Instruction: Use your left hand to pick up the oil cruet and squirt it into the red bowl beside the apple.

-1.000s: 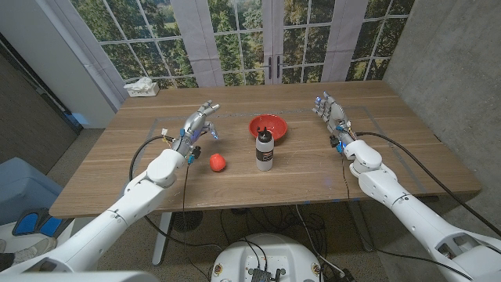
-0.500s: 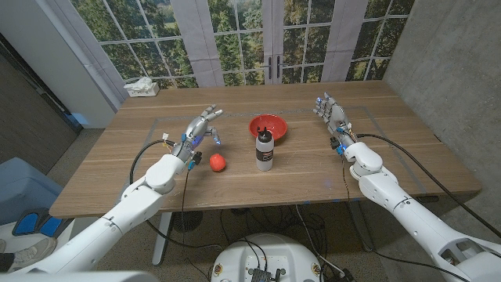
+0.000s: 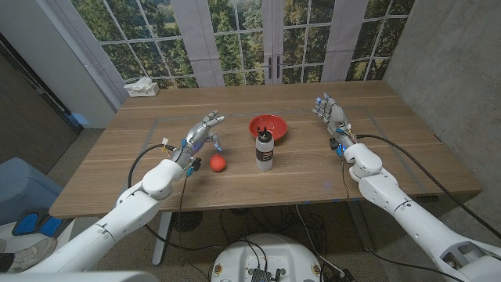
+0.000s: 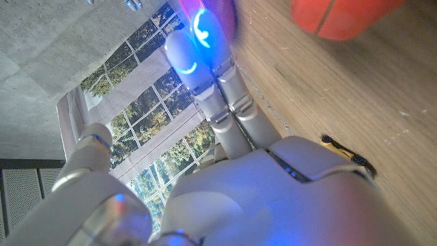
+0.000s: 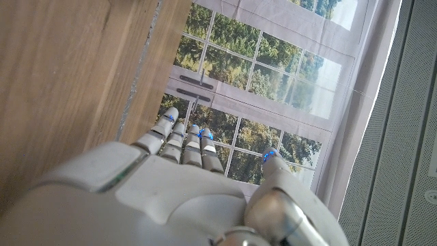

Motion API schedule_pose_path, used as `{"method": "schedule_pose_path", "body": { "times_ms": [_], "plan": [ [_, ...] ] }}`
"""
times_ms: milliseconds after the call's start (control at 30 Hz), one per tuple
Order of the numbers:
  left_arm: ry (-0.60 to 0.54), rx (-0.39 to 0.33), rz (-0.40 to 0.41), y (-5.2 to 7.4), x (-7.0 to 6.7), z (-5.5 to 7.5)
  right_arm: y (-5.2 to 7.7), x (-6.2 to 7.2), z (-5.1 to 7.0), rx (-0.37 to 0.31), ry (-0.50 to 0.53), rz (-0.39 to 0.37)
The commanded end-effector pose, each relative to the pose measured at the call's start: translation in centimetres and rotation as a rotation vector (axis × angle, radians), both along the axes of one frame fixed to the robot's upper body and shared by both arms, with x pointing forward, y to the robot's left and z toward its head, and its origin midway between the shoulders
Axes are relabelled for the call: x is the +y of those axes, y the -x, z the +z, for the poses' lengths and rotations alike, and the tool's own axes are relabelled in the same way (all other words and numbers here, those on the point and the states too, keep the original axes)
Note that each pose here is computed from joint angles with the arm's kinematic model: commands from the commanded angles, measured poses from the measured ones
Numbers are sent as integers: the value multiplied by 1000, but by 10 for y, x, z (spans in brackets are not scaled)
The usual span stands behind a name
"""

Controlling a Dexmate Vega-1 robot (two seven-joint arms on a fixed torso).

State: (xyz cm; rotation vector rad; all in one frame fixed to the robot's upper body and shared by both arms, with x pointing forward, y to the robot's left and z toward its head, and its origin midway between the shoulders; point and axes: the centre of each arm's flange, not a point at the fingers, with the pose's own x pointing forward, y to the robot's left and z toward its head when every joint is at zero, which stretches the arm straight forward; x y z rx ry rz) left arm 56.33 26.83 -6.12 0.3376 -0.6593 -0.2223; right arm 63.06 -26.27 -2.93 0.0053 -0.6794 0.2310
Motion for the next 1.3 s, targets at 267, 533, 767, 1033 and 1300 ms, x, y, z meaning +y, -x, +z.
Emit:
{"method": "schedule_pose_path", "body": {
  "times_ms": [267,533,767,1033,1300],
  "plan": [
    [-40,5,-38,11,-8,-10,10,4,-9,-5,-11,-6],
    [-86,13,-75,6,-14,-8,15,1,-17,-6,-29,-8],
    [-146,-3,-93,7,-21,-3,25,-5,-25,-13,-50,-25],
    [-198,-19,-102,8,-27,0,28,-8,-28,-23,-55,-29],
    [-261,-29,-106,9,-34,3,33,-11,-32,-27,-64,-37]
  ]
}}
